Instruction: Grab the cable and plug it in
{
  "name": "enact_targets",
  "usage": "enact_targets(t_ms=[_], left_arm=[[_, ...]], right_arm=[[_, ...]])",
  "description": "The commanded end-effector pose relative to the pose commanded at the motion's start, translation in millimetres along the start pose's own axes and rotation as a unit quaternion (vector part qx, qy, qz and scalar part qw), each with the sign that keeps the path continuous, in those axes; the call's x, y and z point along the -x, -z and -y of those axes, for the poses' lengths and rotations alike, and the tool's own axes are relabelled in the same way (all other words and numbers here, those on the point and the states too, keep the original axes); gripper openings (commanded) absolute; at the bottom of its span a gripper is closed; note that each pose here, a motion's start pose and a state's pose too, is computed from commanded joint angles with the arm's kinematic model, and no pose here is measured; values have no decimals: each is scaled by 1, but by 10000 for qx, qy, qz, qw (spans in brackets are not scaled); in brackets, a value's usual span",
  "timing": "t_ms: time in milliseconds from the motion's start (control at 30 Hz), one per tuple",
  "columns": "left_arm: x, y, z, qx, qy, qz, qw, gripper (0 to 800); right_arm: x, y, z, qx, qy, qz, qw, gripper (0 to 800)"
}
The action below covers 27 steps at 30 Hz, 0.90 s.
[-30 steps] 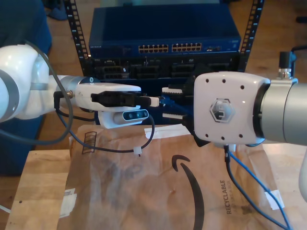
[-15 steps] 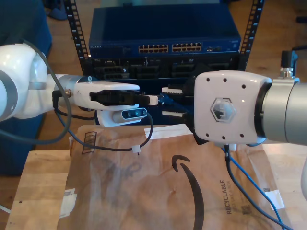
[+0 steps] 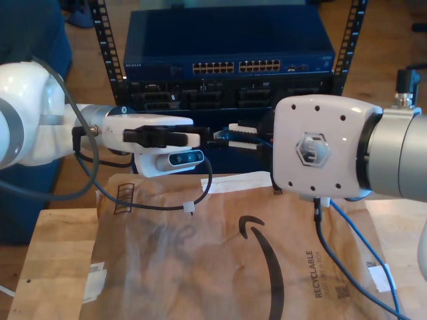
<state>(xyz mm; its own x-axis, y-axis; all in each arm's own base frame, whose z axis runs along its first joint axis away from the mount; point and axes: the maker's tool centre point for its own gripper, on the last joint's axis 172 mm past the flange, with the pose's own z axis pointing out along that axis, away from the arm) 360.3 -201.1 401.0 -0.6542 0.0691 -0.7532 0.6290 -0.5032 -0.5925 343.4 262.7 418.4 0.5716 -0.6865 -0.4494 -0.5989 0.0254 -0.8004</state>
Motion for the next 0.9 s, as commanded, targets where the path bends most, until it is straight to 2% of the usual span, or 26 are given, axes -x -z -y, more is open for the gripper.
enact_targets(t_ms=[100, 233, 333, 400, 467, 600, 700, 833, 900], left_arm=[[11, 45, -27, 1013, -160, 190, 9945, 798], [22, 86, -11, 1639, -406, 68, 9856, 798], [-5, 111, 8, 2063, -266, -659, 9759, 798], [-38, 134, 21, 2337, 3, -1196, 9649, 798], [-64, 158, 37, 2651, 109, -1556, 9515, 799], [-116, 204, 80, 2997, -82, -2170, 9290, 799], [-150, 240, 117, 3312, -173, -2300, 9149, 799], [-208, 268, 166, 3466, -338, -2499, 9035, 799], [-238, 270, 188, 3486, -292, -2639, 8989, 799]], right_arm=[[-8, -2, 8, -118, 4, -135, 9998, 10], [-30, -13, 8, -114, -81, -404, 9991, 7], [-62, -13, 19, -261, -161, -778, 9965, 10], [-85, -4, 38, -417, -203, -1045, 9934, 12], [-116, 10, 51, -546, -225, -1393, 9885, 12], [-176, 23, 45, -506, -432, -1983, 9779, 16], [-212, 25, 38, -494, -490, -2364, 9692, 16], [-238, 24, 40, -584, -300, -2762, 9589, 16], [-241, 26, 43, -653, -279, -2823, 9567, 16]])
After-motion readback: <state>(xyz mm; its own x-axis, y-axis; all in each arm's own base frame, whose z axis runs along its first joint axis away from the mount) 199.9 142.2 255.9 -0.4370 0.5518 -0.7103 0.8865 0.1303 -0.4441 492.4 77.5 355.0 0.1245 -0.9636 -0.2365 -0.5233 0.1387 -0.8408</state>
